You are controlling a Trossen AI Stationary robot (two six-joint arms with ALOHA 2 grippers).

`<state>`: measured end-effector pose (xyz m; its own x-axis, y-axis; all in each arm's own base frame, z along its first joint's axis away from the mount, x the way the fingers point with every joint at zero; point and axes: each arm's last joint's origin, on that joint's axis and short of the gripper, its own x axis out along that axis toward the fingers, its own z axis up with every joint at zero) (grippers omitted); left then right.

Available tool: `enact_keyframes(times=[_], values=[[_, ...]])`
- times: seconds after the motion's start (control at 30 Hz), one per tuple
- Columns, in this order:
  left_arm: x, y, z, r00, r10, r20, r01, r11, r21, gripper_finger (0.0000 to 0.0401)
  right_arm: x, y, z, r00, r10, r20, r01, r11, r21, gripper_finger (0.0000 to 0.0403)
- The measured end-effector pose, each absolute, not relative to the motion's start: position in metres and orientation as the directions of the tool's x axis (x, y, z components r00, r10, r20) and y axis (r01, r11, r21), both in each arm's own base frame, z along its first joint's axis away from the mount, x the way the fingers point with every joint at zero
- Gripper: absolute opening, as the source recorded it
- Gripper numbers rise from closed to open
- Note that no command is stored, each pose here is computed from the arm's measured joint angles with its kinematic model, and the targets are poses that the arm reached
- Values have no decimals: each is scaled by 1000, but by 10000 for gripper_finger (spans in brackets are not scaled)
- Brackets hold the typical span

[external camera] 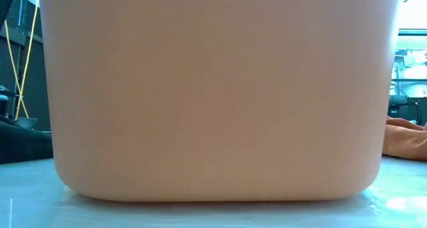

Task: Sort spices by type
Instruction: Put the top brown seasoning bottle into the orange bin

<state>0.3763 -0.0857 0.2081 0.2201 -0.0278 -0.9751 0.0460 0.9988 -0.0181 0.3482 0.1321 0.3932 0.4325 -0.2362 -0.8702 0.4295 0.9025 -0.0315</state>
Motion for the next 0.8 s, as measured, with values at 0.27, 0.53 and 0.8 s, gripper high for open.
enact_keyframes(times=[0.27,0.53,0.8], values=[[377,-85,208,229,-29,-973,43,999,-20,200,348,132,393,433,-239,-869,432,901,-33,252],[382,-86,210,277,-41,-960,45,999,-29,200,348,132,393,433,-239,-869,435,900,-31,252],[385,-91,211,310,-102,-945,307,952,-2,200,341,132,401,450,-208,-869,404,915,-10,252]])
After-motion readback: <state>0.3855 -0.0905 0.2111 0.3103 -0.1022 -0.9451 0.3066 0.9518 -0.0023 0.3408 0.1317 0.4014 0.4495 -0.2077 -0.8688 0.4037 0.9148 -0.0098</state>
